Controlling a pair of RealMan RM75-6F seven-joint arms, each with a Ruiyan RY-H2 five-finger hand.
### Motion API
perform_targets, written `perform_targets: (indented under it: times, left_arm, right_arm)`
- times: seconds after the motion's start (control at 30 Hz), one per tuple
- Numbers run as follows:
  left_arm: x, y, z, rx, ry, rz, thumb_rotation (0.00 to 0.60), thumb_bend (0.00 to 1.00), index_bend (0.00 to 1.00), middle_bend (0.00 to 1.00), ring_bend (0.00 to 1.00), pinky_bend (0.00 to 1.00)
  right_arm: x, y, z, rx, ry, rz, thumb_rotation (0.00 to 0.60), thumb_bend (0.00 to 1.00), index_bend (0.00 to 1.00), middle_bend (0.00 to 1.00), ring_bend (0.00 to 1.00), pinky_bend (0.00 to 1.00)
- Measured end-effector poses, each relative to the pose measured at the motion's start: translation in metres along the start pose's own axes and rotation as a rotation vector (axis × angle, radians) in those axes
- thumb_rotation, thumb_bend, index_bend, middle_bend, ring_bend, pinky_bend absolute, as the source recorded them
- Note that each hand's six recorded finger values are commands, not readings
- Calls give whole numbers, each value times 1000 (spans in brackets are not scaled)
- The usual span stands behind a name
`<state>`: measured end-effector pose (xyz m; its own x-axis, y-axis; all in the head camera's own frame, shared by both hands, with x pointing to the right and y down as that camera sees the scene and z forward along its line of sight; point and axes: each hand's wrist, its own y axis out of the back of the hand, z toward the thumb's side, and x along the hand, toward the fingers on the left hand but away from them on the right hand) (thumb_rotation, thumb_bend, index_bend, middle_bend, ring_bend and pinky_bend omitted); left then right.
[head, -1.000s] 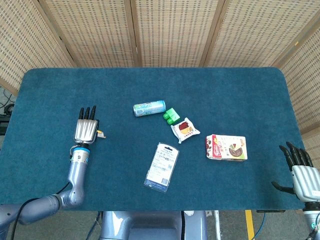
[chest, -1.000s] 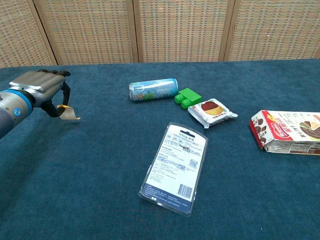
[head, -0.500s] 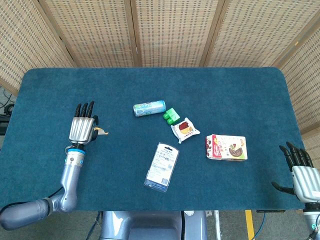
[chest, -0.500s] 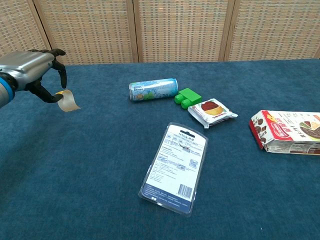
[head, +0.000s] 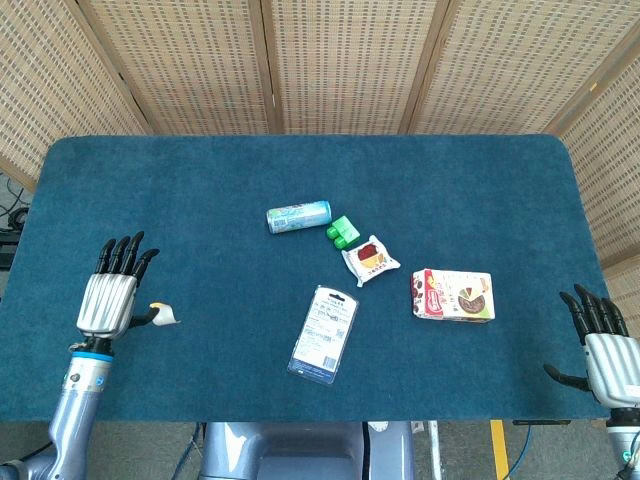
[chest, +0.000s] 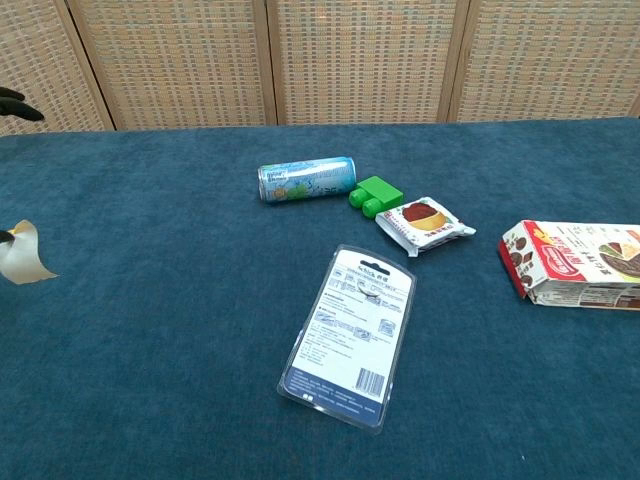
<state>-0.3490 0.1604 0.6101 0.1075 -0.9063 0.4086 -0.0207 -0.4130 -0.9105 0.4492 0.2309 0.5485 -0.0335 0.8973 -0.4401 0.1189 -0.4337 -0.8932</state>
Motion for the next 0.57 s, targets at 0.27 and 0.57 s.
perform_targets:
  times: [0.27, 0.57]
  left_arm:
    - [-34, -3, -24, -42, 31, -11, 600, 52, 0, 0, 0, 0]
    - [-62, -2, -40, -21, 49, 3, 600, 53, 0, 0, 0, 0]
  right_arm:
    - [1, 2, 0, -4, -1, -11, 600, 53, 0, 0, 0, 0]
    - [1, 4, -2, -9, -7, -20, 600, 53, 0, 0, 0, 0]
